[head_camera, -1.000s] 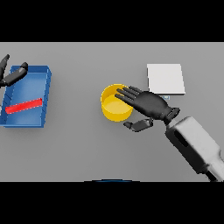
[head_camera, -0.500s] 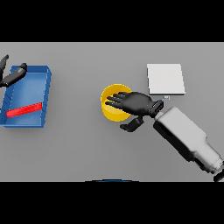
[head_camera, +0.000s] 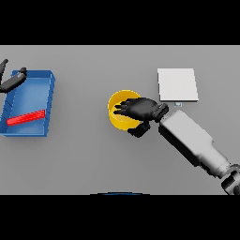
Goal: Pick up the red beaker and tilt it to pour out 1 green nut into yellow bowl. Pick up the yellow bowl and place it on the metallic measuring scale.
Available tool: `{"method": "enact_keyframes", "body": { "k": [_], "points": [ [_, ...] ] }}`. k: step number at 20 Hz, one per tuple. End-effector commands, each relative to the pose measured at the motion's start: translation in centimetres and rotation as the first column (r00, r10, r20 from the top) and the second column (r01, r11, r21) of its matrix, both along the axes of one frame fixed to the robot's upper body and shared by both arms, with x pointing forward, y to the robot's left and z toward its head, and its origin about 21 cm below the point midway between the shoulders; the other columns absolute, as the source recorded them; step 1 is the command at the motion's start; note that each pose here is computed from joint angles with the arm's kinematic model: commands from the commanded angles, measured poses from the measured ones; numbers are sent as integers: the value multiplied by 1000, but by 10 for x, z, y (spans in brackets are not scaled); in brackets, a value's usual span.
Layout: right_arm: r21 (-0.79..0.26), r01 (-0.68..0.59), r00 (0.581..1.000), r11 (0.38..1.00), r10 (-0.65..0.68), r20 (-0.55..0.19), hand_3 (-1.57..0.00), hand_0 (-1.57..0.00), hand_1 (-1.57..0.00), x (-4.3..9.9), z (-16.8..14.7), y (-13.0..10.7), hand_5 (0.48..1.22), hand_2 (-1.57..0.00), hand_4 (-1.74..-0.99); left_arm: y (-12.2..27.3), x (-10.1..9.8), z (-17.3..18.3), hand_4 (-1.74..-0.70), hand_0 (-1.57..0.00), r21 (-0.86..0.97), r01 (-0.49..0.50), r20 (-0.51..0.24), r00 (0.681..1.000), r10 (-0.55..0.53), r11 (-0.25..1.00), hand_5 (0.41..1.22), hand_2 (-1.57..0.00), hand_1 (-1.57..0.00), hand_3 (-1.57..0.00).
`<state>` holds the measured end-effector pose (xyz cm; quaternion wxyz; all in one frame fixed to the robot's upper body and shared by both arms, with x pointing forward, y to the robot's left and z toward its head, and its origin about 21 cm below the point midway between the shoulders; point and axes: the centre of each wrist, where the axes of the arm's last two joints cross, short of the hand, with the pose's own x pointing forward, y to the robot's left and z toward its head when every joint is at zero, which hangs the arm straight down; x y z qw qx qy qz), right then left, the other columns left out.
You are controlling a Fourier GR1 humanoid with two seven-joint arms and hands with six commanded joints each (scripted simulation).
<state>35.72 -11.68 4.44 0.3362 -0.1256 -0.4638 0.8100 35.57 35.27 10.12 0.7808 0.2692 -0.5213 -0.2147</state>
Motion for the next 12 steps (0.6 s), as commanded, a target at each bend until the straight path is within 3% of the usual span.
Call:
{"method": "enact_keyframes", "body": {
  "k": [1,2,3,4,6,9,12],
  "points": [
    [-1,-12,1000,1000,12,2,-130,-48,-60,-3,-1,1,809,-88,-1261,-1,-1,0,-791,1,-6,7,6,1000,-7,1000,712,1,1,1],
    [1,-19,1000,1000,19,2,-215,-193,-183,-1,-2,-1,891,-189,-1309,0,-2,0,-791,1,-4,4,8,1000,-4,1000,711,1,1,1],
    [10,-26,1000,1000,26,4,-322,-455,-407,-1,0,-2,957,-349,-1363,0,-1,1,-789,1,-1,4,3,1000,-4,1000,710,1,1,1],
    [13,-24,1000,1000,24,3,-572,-678,-640,-1,-2,0,1010,-594,-1435,0,-1,1,-788,1,-2,6,6,1000,-6,1000,710,1,1,1],
    [22,-36,999,999,36,-8,-792,-999,-975,-1,0,-1,1086,-945,-1540,0,0,3,-787,1,-9,8,10,1000,-8,1000,707,1,1,1],
    [25,-44,999,999,45,-31,-1027,-1278,-1266,1,2,-5,1152,-1187,-1637,-4,0,2,-784,1,4,11,5,1000,-11,1000,712,1,1,1],
    [11,-33,999,999,33,-38,-1130,-1421,-1415,-3,5,-8,1186,-1323,-1688,1,2,7,-782,1,9,9,5,1000,-9,1000,710,1,1,1]
  ]
}}
